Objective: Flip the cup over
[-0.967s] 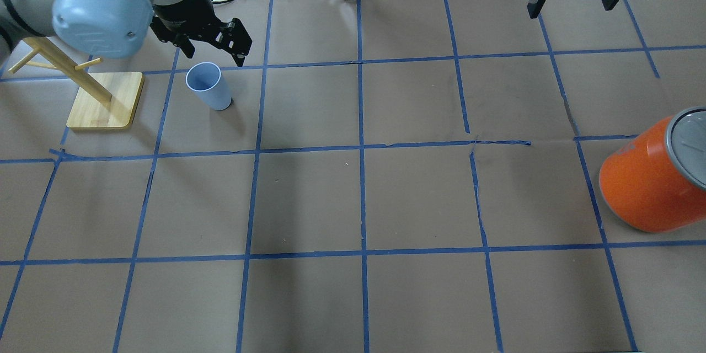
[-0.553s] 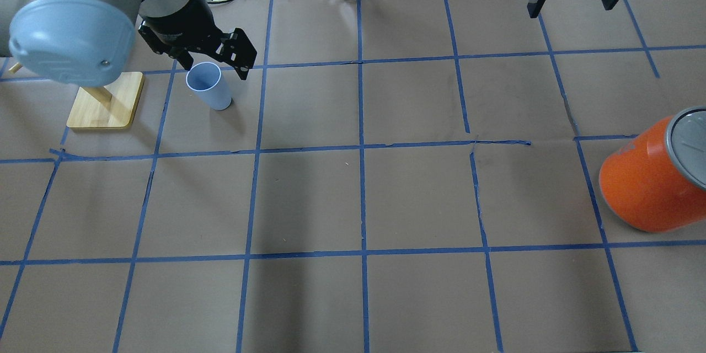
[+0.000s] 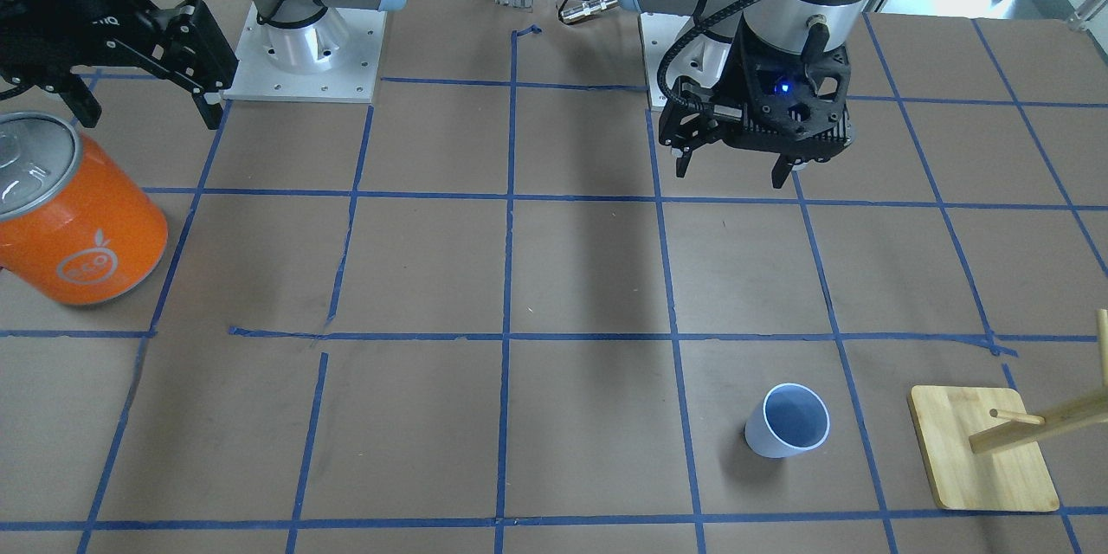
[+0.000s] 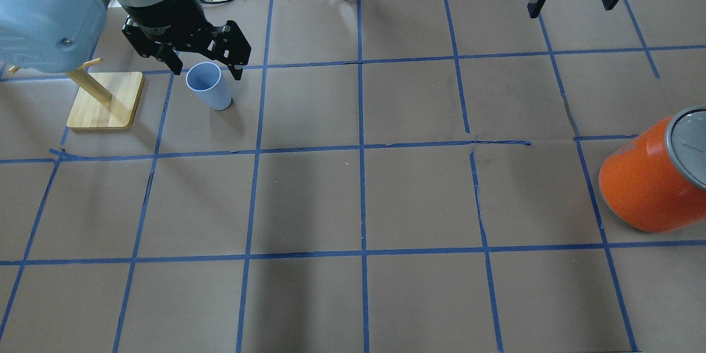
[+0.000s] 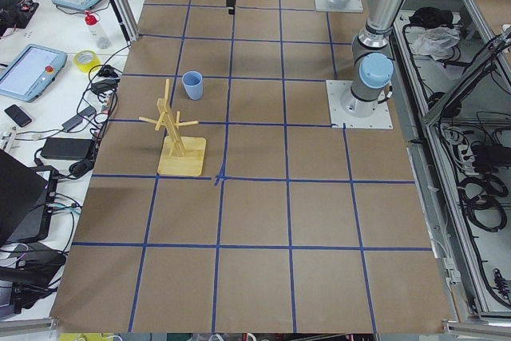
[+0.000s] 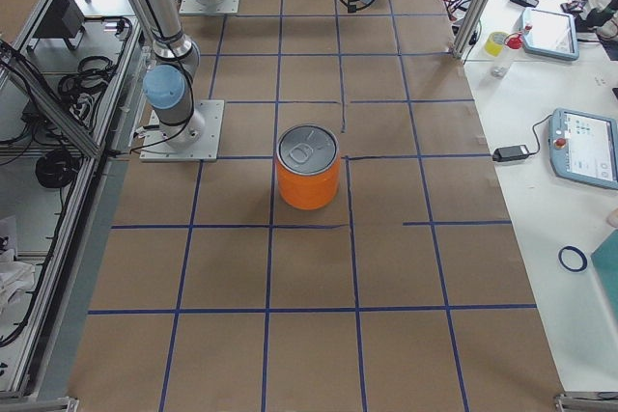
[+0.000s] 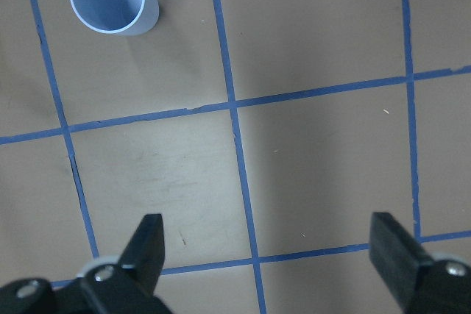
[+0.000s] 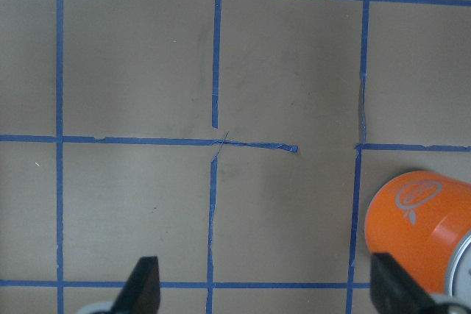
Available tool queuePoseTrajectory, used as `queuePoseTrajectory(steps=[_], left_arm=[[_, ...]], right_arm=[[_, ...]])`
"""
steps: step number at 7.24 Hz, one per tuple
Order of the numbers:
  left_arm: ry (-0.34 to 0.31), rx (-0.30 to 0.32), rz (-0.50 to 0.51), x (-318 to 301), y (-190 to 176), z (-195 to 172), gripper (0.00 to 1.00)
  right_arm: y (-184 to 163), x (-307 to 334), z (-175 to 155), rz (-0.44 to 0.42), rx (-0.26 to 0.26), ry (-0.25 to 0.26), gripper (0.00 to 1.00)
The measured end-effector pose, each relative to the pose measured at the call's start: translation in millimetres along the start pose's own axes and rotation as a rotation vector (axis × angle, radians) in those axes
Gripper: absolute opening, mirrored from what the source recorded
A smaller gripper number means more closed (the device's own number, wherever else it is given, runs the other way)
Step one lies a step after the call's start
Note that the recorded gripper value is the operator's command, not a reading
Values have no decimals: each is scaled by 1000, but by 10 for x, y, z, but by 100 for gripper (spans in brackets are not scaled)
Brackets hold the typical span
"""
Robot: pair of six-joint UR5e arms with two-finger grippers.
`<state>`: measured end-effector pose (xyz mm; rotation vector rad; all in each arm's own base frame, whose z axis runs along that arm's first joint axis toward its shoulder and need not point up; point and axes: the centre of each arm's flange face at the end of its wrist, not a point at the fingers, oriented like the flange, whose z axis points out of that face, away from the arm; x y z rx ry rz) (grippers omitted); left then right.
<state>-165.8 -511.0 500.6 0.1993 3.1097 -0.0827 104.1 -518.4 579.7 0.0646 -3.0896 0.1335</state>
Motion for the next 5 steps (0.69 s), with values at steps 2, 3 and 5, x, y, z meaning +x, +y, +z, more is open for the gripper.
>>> queuePoseTrajectory(steps=[2,3,5], left_arm=[[3,-2,1,10,29,5,100],[3,-2,3,11,35,5,100],[-2,-2,6,3,48,4,100]], right_arm=[[0,0,0,0,0,0,100],[0,0,0,0,0,0,100],[0,0,0,0,0,0,100]])
